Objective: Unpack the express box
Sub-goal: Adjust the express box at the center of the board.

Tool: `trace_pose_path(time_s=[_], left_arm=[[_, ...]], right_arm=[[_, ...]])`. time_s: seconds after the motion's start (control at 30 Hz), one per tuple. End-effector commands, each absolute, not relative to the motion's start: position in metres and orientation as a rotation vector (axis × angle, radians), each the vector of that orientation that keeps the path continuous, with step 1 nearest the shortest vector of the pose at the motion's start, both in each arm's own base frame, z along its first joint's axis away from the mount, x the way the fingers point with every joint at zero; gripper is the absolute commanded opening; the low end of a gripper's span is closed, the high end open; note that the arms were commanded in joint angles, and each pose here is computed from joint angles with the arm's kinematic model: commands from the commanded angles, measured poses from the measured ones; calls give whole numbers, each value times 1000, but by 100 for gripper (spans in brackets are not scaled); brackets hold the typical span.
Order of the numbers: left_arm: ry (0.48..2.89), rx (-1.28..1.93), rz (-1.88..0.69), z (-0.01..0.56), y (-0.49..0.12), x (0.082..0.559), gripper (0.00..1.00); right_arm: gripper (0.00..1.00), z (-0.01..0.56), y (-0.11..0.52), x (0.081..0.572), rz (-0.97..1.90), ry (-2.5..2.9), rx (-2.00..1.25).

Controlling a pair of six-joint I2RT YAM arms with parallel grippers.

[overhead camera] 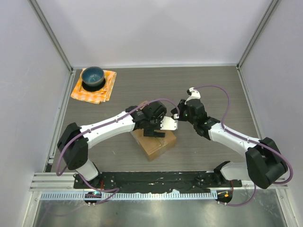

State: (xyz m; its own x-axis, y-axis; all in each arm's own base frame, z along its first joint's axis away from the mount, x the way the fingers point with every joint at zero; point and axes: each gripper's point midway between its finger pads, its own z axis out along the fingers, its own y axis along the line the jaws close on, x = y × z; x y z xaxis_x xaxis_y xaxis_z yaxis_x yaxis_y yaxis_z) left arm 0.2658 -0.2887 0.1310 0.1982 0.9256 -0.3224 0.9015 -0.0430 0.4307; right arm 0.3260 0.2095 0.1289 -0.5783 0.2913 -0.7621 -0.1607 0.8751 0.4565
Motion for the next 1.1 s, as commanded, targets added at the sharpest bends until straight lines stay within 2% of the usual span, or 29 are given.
trace_pose_path(time_s=[0.0,0.27,0.73,1.07], left_arm=[[1703,1918,114,125,-282,263,100],[1669,1847,265,123,-283,271,100],[1707,1896,251,99,-262,241,100],[1666,1867,322,77,-262,245,100]], right_arm=[[1,155,225,337,715,2009,118],[1,152,235,339,783,2005,141],[1,158,250,339,886,1990,143],[1,159,254,337,928,1984,153]])
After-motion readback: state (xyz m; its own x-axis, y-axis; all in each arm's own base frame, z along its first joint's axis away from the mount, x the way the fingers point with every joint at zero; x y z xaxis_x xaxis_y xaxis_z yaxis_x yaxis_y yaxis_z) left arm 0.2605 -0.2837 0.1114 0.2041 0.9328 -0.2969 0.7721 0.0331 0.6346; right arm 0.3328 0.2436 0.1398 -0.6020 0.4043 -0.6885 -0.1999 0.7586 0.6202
